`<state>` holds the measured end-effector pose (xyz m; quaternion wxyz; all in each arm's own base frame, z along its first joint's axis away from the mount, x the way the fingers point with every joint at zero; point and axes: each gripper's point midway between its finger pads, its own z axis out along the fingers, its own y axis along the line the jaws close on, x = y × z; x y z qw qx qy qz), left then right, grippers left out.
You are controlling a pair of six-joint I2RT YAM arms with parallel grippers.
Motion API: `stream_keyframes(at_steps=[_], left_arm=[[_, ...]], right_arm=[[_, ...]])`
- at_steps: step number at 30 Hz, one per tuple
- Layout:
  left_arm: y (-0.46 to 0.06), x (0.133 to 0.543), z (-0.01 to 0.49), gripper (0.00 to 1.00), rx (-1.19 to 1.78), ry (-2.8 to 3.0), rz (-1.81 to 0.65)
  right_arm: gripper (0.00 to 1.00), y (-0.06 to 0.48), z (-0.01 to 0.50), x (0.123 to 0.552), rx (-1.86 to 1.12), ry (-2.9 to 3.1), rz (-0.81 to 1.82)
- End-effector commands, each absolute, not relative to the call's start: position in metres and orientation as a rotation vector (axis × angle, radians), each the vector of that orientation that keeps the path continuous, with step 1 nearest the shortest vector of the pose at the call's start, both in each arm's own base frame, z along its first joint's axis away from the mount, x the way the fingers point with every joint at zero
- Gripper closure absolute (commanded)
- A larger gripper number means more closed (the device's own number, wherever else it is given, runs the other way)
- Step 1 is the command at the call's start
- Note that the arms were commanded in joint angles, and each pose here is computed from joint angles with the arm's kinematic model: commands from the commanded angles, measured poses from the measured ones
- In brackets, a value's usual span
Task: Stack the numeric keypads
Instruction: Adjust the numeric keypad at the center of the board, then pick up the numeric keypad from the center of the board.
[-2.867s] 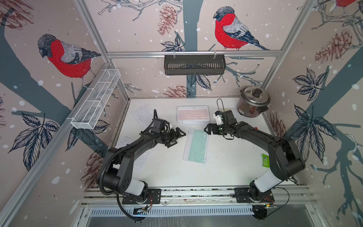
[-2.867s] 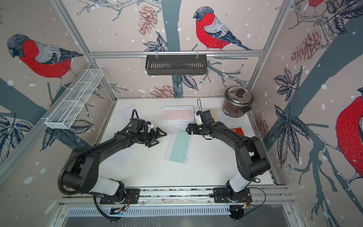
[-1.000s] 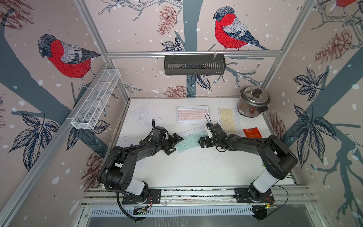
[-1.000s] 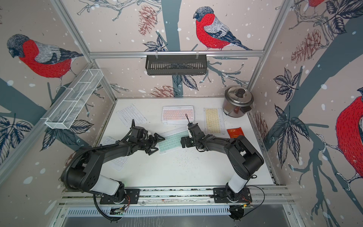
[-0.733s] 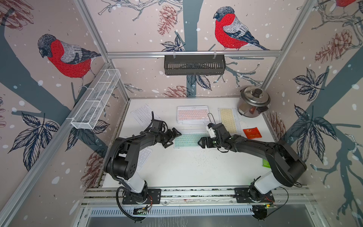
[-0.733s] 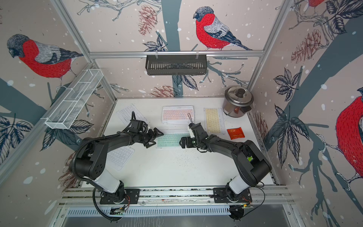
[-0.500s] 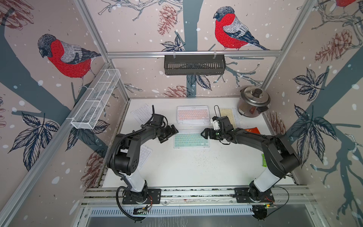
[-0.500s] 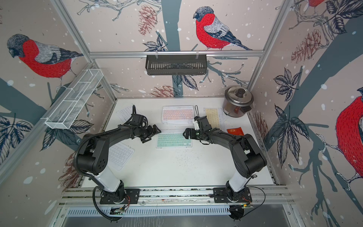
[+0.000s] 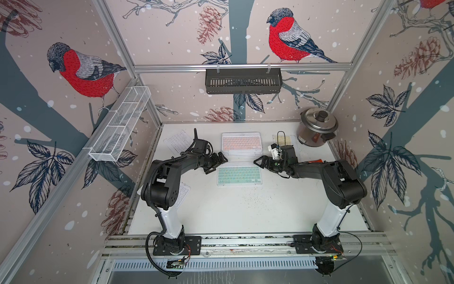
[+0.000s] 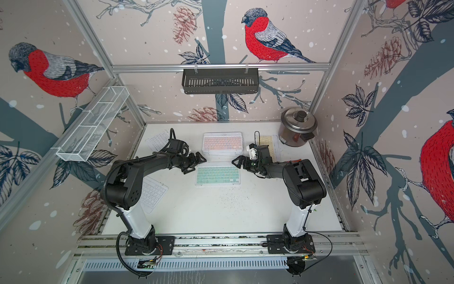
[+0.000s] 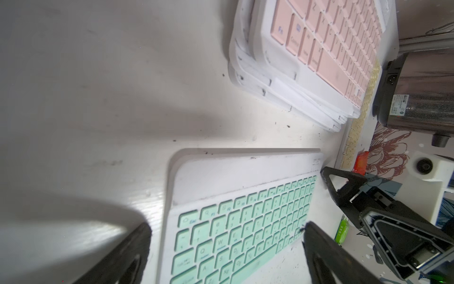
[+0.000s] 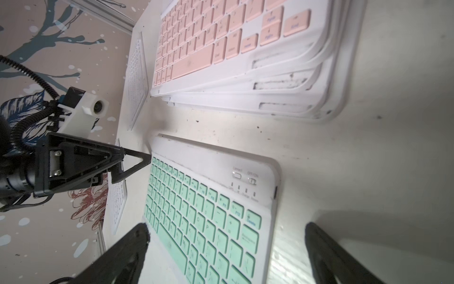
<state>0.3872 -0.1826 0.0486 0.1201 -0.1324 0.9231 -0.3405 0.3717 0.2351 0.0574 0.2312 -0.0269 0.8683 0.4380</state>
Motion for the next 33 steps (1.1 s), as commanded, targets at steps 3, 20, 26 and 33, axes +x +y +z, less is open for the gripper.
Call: stream_keyframes(at_steps=[3, 20, 26, 33], left_arm=[[-0.182, 0.382, 0.039, 0.04, -0.428, 2.744, -0.987], [-0.183, 0.384, 0.032, 0.04, -0.427, 2.760, -0.984], [-0.185, 0.384, 0.030, 0.03, -0.425, 2.766, -0.989], [-0.185, 0.384, 0.027, 0.04, -0.425, 2.769, -0.996]], right_arm=[[0.00, 0.244, 0.066, 0.373, -0.062, 2.322, 1.353], [0.00, 0.244, 0.064, 0.386, -0.017, 2.294, 1.396], [0.00, 0.249, 0.071, 0.381, -0.016, 2.246, 1.498], [0.00, 0.253, 0.082, 0.378, -0.002, 2.183, 1.590]])
